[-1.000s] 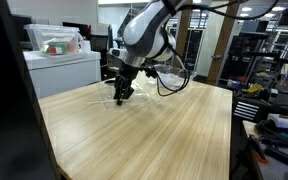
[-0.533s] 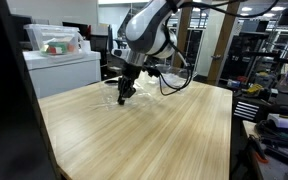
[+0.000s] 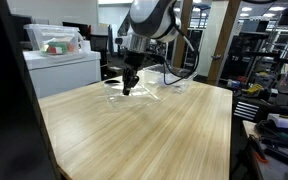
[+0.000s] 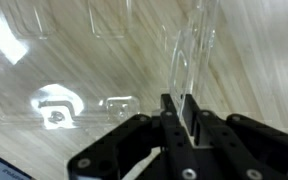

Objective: Put the fork in the container and the lid on top

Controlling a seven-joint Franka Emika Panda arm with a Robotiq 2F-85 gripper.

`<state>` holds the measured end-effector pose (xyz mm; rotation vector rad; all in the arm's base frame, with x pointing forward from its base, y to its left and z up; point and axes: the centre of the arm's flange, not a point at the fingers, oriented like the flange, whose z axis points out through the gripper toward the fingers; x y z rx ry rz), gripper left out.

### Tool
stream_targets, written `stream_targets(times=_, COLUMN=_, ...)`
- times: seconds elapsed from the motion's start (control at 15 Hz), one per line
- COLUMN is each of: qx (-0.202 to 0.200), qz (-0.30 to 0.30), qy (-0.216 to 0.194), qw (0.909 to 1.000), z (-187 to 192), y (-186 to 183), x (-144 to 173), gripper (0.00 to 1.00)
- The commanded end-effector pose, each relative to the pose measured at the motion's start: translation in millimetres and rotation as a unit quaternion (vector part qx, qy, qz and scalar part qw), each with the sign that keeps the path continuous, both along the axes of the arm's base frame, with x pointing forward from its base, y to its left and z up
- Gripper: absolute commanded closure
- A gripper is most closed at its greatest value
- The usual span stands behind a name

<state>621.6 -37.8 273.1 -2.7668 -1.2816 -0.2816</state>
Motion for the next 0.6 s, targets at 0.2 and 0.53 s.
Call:
stream_targets(times=0.2, qx=-0.012, qz=0.023, qy=-0.002, qw=0.9997, z=90, y=-31, x=-31, gripper=0.93)
stream_targets(times=0.53, qx=-0.029, qz=0.134, qy=-0.011, qw=0.9905, z=144, y=-128, x=-57, gripper=0.93)
